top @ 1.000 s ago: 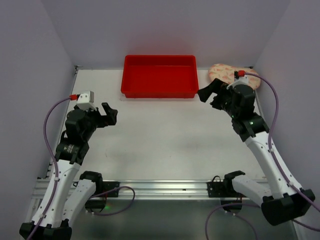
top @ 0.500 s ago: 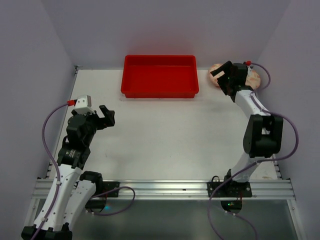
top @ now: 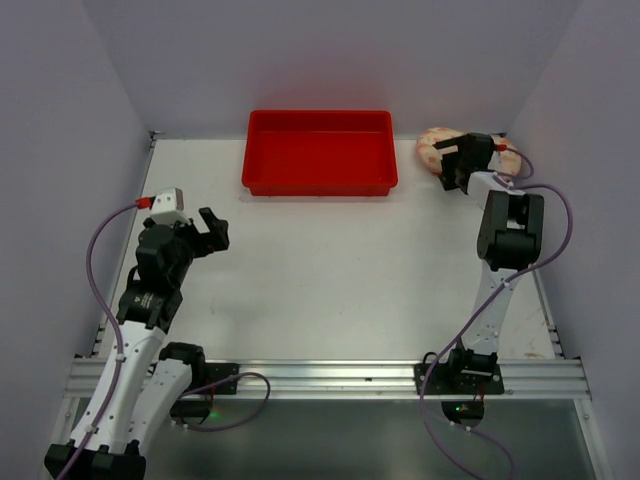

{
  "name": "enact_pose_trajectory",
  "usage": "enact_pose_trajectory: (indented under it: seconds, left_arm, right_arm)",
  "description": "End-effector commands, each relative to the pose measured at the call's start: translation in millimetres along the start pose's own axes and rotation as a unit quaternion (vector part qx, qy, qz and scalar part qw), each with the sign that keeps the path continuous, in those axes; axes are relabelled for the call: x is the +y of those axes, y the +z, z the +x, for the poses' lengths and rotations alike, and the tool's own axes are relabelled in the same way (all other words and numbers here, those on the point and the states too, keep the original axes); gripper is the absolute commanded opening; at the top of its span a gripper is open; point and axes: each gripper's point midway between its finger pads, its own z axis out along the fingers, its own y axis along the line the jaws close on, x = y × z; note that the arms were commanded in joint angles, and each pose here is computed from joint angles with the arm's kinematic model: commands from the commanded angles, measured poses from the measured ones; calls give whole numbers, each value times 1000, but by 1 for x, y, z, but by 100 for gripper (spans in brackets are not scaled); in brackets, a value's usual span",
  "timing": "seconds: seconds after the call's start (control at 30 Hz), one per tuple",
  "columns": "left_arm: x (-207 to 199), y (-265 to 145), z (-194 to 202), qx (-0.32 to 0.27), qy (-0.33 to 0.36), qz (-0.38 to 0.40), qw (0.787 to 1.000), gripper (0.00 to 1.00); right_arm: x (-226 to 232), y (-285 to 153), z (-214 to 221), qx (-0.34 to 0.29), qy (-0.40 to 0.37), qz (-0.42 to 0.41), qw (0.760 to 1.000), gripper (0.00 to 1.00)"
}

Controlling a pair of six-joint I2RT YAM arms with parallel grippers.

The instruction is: Unzip the laundry bag and remove the bra

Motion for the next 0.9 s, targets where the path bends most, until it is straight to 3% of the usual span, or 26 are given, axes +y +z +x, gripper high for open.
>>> enact_pose_trajectory:
  seconds: [0.0,0.17,0.2,0.23,0.27,0.37,0.4,0.47,0.6,0.87]
  left_arm:
    - [0,5,-14,-27,2,2,1000,100]
    - [2,8,-10,-20,1,-2,1000,100]
    - [4,9,-9,-18,0,-4,1000,100]
    - [4,10,-9,-17,0,-4,1000,100]
    - [4,10,-9,-17,0,-5,1000,100]
    - [5,11,-8,-14,-1,-7,1000,100]
    - [5,11,-10,-17,-1,-6,1000,100]
    - [5,10,-10,-18,-1,-5,1000,100]
    - [4,8,-10,-19,-2,-1,1000,100]
    - [-8,-2,-13,-32,-7,28,999,100]
  right_arm:
    - [23,12,-12,-7,50,-42,998,99]
    - [11,34,-15,-7,71,-35,997,99]
    - [9,36,-15,-7,76,-35,996,93]
    - [10,37,-19,-10,80,-44,996,85]
    - [8,39,-18,-8,83,-47,995,62]
    - [11,37,-23,-7,86,-67,994,28]
    - [20,31,-26,-9,81,-78,994,11]
    - [25,20,-28,-15,59,-84,995,0]
    - [45,-21,-30,-26,38,-115,992,0]
    - [81,-149,-33,-73,-41,-168,982,0]
